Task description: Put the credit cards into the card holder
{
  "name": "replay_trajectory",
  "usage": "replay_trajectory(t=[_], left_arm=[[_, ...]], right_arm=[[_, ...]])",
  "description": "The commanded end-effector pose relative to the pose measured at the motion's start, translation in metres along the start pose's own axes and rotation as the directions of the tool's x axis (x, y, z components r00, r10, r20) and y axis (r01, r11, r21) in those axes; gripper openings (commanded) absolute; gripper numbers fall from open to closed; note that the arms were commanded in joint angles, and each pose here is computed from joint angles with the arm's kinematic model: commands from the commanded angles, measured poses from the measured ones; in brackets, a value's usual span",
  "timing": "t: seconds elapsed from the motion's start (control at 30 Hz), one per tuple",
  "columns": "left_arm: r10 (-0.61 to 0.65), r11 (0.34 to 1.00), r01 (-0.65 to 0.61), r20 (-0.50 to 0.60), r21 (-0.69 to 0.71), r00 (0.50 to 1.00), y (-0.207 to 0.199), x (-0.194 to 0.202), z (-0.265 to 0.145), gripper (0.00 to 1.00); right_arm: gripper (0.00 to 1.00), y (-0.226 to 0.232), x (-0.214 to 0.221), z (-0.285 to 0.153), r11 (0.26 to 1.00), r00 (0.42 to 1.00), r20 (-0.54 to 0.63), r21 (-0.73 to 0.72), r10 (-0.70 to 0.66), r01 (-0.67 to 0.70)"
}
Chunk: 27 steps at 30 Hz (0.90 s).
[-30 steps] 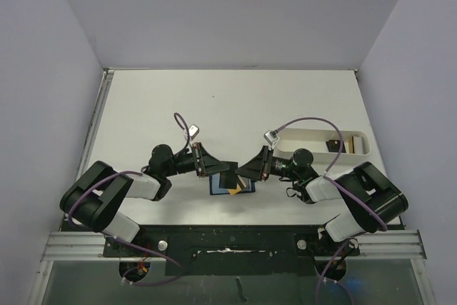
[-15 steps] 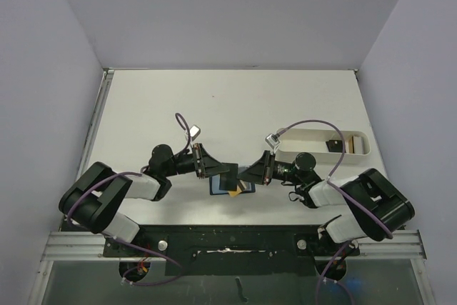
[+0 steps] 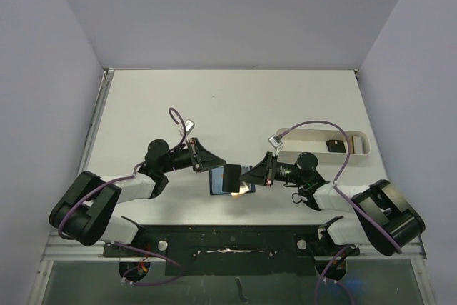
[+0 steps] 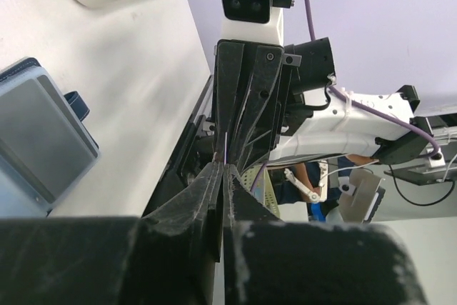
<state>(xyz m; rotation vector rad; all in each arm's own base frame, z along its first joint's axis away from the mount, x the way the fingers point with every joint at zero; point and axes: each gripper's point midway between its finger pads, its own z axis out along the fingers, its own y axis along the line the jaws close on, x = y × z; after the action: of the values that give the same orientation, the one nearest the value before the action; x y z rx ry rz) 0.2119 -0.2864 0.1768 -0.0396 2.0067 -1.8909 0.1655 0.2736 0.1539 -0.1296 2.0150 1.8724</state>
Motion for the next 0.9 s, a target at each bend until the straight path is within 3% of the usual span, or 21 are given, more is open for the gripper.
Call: replay_trajectory(t=[0.0, 0.4, 0.77, 0.87], left_arm=[[0.085, 0.994, -0.087, 0.035, 0.063, 0.996, -0.023, -0.013, 0.003, 0.00], [0.093, 0.995, -0.095, 0.040, 0.039, 0.995, -0.020, -0.015, 0.000, 0.00], [0.105, 0.987, -0.094, 0.078, -0.130, 0.991, 0.010, -0.031, -0.008, 0.00], [0.090, 0.975, -0.071, 0.083, -0.210, 0.992, 0.026, -0.033, -0.009, 0.00]], right_arm=[[0.00, 0.005, 0.001, -0.002, 0.999, 0.999, -0.006, -0.013, -0.041, 0.041], [0.00, -0.008, 0.007, -0.006, 1.000, 1.000, -0.005, 0.028, -0.014, 0.014], [0.00, -0.031, 0.003, -0.020, 0.987, 1.000, 0.011, 0.159, -0.015, 0.013], [0.00, -0.042, -0.008, -0.025, 0.965, 0.998, 0.042, 0.260, -0.051, 0.039]])
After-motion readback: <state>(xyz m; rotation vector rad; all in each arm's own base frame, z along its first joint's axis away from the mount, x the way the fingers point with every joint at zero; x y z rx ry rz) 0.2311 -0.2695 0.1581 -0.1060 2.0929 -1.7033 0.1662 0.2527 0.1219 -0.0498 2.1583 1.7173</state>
